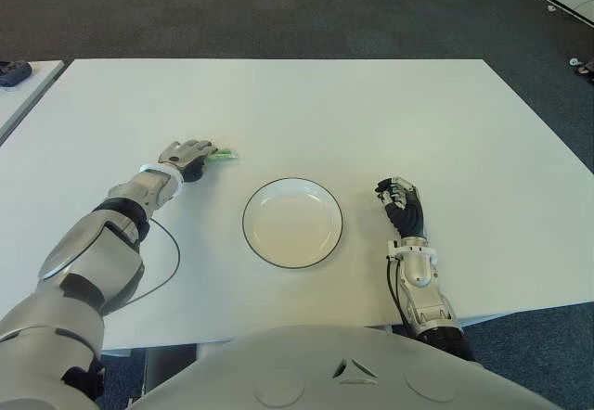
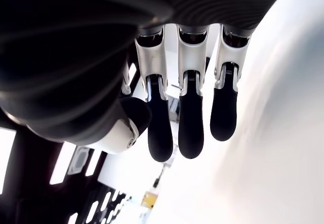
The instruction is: Put the toothpaste on the table into the plate.
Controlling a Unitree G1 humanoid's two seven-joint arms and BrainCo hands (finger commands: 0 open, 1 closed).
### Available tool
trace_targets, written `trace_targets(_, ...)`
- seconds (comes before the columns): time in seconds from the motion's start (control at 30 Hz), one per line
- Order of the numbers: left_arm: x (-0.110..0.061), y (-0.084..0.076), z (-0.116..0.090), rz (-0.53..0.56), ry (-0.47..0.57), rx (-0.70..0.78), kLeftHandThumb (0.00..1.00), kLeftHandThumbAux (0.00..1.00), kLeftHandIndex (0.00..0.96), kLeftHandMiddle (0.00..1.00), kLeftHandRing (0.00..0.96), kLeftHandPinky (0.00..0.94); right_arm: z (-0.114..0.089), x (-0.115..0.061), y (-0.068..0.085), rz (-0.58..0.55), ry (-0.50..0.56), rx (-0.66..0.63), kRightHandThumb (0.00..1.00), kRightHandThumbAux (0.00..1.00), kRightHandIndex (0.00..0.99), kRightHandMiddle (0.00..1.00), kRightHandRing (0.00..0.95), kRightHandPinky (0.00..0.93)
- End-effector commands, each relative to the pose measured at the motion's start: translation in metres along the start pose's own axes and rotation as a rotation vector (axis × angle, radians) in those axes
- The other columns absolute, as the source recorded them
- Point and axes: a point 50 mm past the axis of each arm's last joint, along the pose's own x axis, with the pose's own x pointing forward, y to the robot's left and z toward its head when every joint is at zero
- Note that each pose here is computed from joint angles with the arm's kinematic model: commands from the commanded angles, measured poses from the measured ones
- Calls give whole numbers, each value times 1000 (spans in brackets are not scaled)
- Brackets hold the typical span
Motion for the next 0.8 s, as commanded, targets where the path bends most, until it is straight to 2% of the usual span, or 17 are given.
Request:
trace_targets(0.03,-17,-56,14,-211,-30,-20,839,671,394,566,702,697,1,4,0,-7,0,9,704,735,429,501,495,485)
trace_targets(0.17,-17,-55,14,-194,-25,-40,841,673,399,580,735,731,3,5,0,-11,-18,13,704,735,428,503,489,489)
trace_targets(0.8,-15,-50,12,-159,5,-89,843,672,410,595,770,746,4,6,1,1,-21,-7,703,738,427,513,496,489)
